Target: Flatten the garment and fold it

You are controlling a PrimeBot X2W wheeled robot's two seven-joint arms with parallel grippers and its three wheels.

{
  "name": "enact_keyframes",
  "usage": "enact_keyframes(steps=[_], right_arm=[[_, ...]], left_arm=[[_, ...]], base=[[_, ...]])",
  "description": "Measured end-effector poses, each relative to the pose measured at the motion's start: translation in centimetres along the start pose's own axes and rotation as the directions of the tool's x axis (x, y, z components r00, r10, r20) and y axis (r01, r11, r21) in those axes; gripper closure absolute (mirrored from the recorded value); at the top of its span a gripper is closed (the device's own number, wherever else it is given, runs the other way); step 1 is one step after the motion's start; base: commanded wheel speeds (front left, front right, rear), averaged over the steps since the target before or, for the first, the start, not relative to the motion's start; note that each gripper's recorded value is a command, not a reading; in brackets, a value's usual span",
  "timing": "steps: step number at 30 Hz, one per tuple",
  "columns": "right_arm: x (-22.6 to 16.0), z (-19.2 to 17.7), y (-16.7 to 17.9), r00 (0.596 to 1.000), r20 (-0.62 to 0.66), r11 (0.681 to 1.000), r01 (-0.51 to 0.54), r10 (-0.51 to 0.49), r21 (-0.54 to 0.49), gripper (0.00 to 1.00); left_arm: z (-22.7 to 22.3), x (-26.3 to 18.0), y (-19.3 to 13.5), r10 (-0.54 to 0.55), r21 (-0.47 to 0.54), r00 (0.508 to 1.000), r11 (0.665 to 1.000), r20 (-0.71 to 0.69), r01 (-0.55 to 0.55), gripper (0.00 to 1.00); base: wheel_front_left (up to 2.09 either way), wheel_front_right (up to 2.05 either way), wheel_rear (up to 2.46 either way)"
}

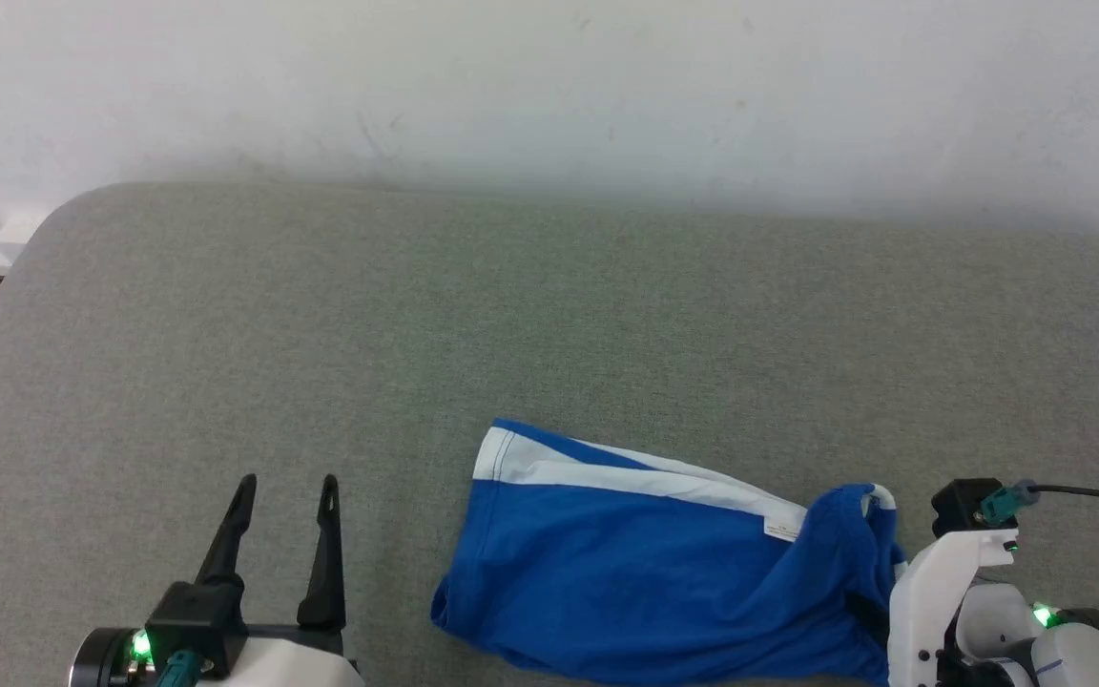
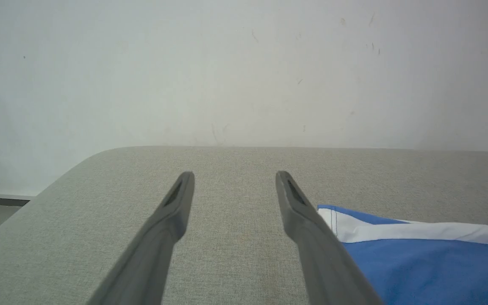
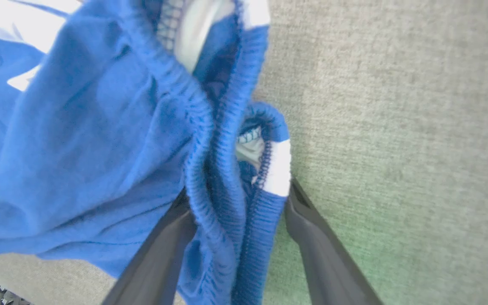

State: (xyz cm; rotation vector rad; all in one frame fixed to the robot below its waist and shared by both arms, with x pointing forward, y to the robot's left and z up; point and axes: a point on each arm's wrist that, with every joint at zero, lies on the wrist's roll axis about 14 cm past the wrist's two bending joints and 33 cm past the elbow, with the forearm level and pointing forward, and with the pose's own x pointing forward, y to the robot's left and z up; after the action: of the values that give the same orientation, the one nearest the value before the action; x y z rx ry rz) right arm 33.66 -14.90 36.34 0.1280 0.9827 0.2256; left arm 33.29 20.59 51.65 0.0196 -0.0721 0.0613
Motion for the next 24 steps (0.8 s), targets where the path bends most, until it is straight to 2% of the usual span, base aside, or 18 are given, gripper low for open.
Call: enact_keyframes(steps=[1, 6, 12, 15, 21, 24], right_arm=[[0.1, 0.0, 0.1, 1.000, -0.005, 1.000, -0.004, 0.004, -0.002, 1.00], [0.0, 0.5, 1.1, 0.999, 0.025, 0.999, -0.040, 0.040, -0.006, 1.00], [-1.7, 1.6, 0.5, 0.994, 0.100, 0.999, -0.031, 0.034, -0.034, 1.00], [-3.3, 2.1, -1.9, 0.990, 0.139, 1.000, 0.023, -0.020, -0.020, 1.00], [-6.7, 2.5, -7.7, 0.971, 0.177, 0.985, 0.150, -0.162, 0.081, 1.00], [-7.6, 2.9, -8.4, 0.969, 0.183, 0.980, 0.138, -0.164, 0.143, 1.00]], left_arm=[[0.0, 0.0, 0.0, 0.003, -0.001, 1.000, 1.000, 0.000, -0.003, 0.00], [0.2, 0.0, -0.3, -0.001, -0.006, 1.000, 1.000, 0.010, 0.001, 0.00], [0.3, -0.3, -1.0, -0.021, -0.012, 1.000, 1.000, 0.013, 0.021, 0.00], [0.6, -0.2, -1.4, -0.033, -0.014, 0.999, 0.999, 0.023, 0.034, 0.00], [0.7, -0.2, -2.0, -0.052, -0.020, 0.998, 0.998, 0.028, 0.052, 0.00], [0.7, -0.2, -2.0, -0.052, -0.021, 0.998, 0.998, 0.026, 0.052, 0.00]], base=[[0.00, 0.00, 0.00], [0.00, 0.00, 0.00], [0.00, 0.00, 0.00], [0.00, 0.00, 0.00], [0.00, 0.00, 0.00], [0.00, 0.00, 0.00]])
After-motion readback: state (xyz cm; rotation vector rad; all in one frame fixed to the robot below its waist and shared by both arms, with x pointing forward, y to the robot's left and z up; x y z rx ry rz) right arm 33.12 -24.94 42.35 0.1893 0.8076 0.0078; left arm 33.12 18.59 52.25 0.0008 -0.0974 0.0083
